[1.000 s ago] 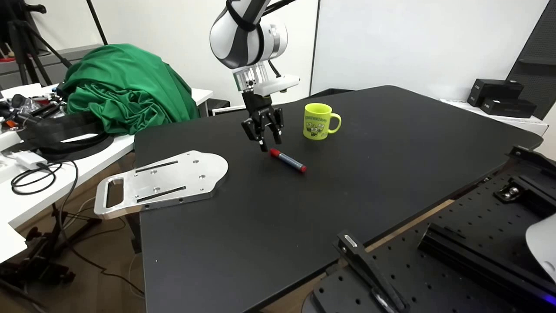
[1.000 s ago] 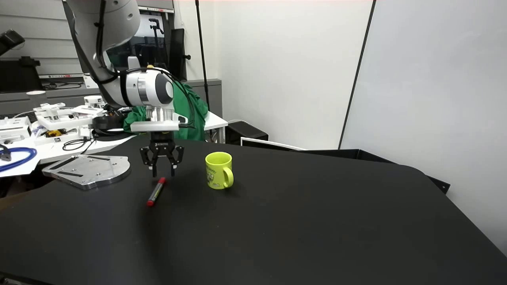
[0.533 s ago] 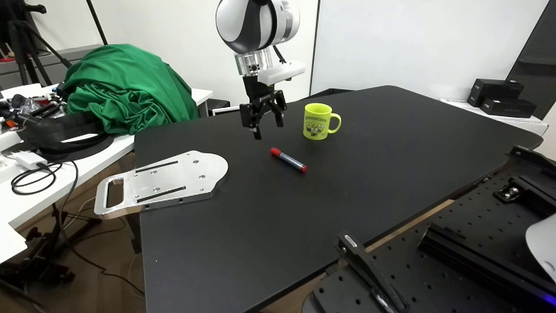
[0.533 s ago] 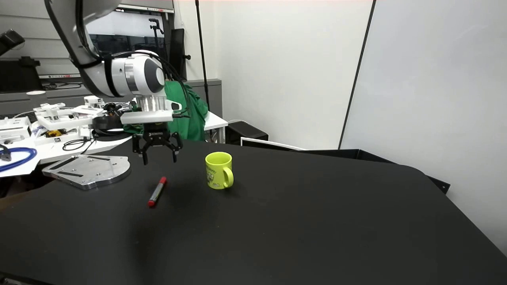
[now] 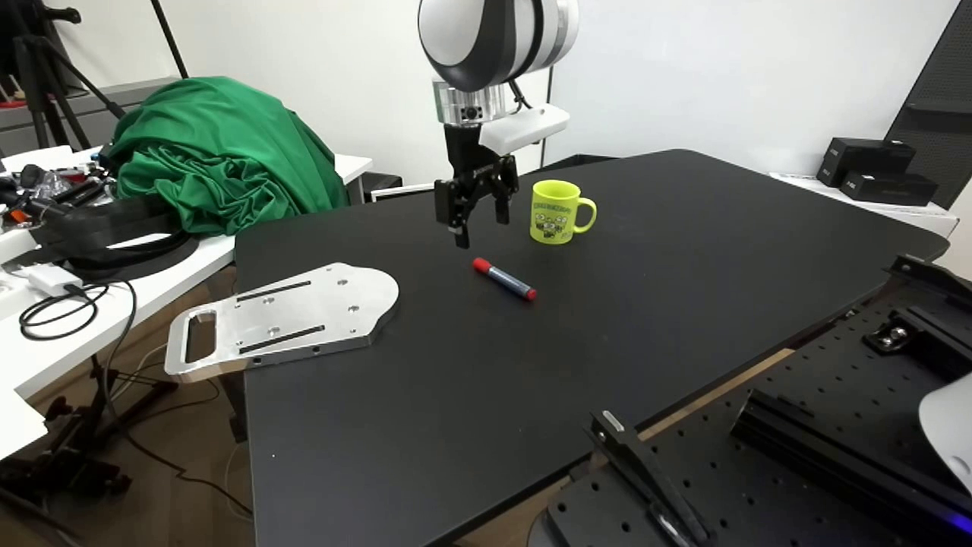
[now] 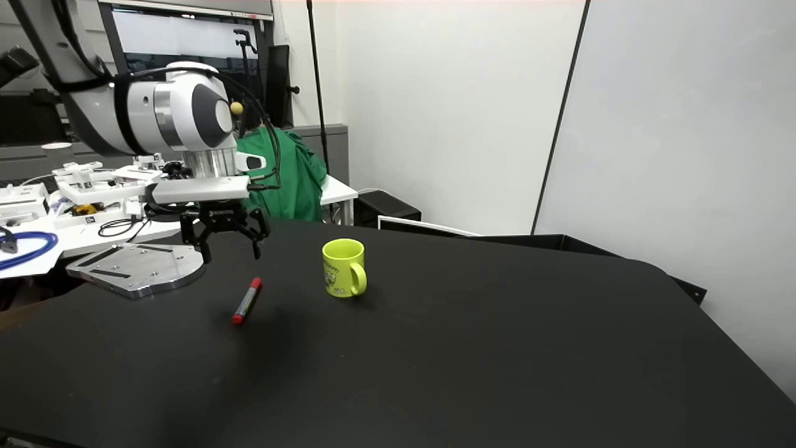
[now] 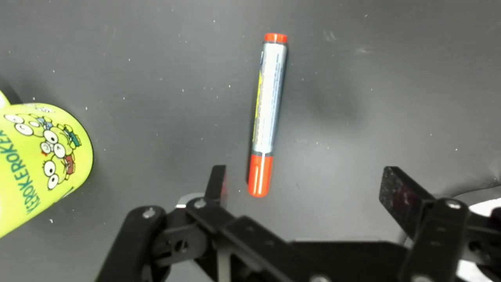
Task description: Pick the marker from the cup and put it on the table, then pick it and put it back in the cup
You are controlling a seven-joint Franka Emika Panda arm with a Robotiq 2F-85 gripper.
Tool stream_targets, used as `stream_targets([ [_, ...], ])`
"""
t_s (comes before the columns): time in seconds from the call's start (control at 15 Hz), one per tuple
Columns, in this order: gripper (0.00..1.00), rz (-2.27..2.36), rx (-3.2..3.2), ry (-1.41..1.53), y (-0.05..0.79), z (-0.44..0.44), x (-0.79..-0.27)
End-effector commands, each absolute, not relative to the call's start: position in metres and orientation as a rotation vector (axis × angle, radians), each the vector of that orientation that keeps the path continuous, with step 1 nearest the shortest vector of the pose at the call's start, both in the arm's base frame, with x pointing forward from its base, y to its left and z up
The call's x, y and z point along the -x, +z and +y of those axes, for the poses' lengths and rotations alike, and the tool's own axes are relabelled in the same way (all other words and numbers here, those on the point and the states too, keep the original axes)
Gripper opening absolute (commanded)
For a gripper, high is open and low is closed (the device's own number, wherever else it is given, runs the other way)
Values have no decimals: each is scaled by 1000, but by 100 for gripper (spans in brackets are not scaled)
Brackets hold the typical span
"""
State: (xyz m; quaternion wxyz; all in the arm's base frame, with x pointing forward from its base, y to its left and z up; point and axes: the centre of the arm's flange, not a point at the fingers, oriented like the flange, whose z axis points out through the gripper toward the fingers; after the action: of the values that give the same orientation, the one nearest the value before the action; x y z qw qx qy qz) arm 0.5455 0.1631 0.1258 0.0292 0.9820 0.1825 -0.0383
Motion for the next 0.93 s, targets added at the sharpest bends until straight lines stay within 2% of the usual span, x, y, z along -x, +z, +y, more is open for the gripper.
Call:
stream_targets([
  [0.0,100,512,-3025,-82,136,145,-507],
  [0.33,100,491,-3016,-76,121,128,-490],
  [0.87,100,313,-3027,-48,100,116,-504],
])
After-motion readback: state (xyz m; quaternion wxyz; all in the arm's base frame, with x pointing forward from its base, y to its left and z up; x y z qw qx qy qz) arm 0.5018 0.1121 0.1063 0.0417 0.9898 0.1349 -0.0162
